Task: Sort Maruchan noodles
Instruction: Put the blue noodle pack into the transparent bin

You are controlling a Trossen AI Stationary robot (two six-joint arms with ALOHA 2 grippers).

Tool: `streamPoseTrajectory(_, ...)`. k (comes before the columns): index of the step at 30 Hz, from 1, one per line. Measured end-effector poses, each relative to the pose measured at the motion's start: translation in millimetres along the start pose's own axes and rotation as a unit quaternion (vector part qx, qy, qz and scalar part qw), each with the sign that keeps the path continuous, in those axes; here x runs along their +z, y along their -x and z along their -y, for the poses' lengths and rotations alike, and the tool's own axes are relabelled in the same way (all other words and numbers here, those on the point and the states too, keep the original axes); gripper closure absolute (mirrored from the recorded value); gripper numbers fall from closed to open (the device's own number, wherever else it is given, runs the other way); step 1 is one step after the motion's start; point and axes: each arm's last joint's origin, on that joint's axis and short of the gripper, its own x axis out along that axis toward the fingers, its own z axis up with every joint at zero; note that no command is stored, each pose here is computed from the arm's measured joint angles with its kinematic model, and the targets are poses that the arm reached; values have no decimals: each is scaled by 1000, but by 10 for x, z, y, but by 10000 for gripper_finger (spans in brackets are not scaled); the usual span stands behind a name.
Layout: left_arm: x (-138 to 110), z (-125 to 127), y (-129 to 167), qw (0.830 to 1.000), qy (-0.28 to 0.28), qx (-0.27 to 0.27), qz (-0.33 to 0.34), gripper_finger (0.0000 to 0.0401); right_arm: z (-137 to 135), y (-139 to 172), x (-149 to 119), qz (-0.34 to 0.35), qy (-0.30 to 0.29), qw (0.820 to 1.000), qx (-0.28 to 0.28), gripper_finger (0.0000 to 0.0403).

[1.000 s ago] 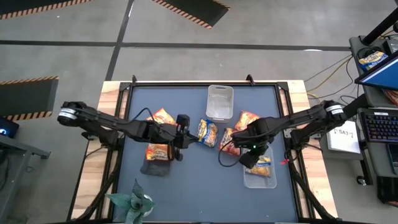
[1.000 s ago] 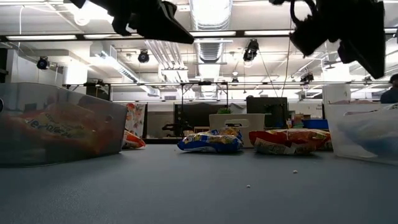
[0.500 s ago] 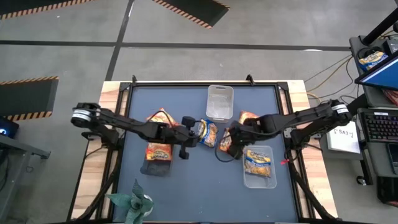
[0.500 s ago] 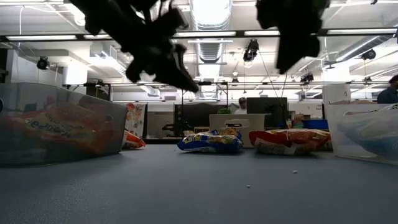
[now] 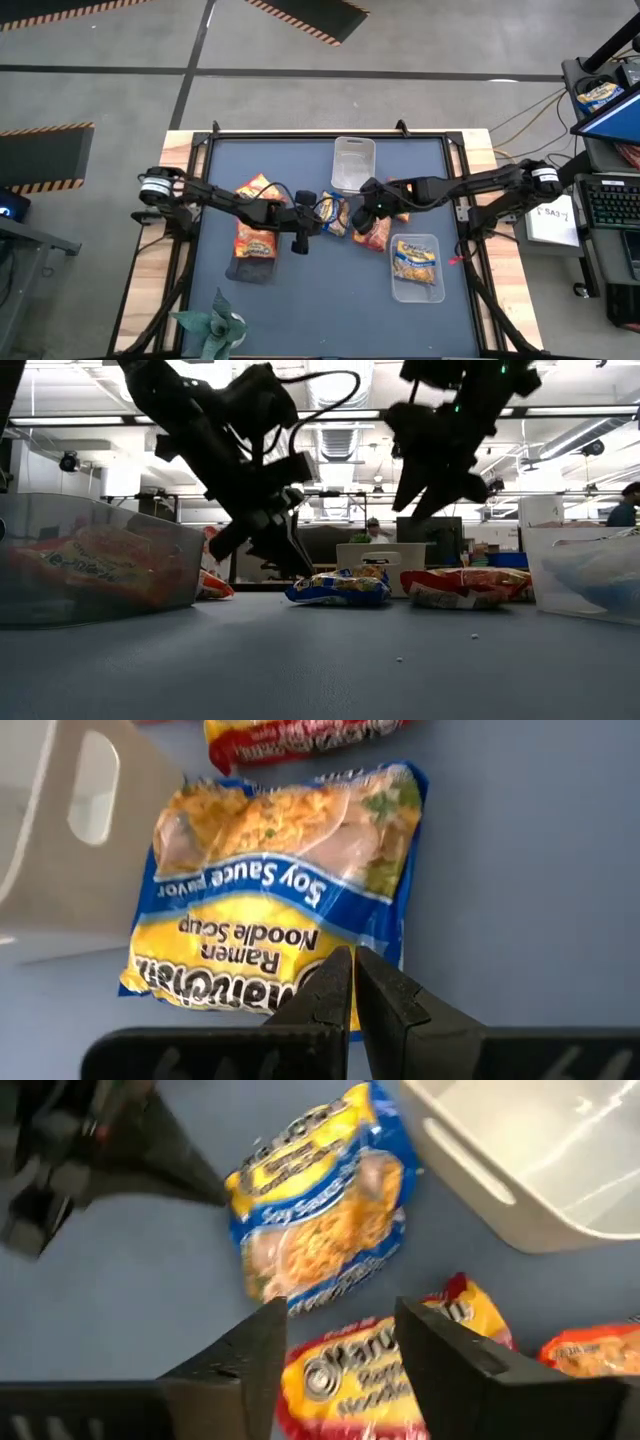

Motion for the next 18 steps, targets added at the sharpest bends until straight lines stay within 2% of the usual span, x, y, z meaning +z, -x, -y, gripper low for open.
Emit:
streamPoseTrajectory(10, -123, -19, -219, 999, 26, 5, -24, 401, 152, -161, 14, 41, -45, 998, 19, 130)
streamPoseTrajectory(18, -181, 14, -284, 998, 42, 1, -43, 401, 127, -482, -13, 22, -49, 999, 9, 98)
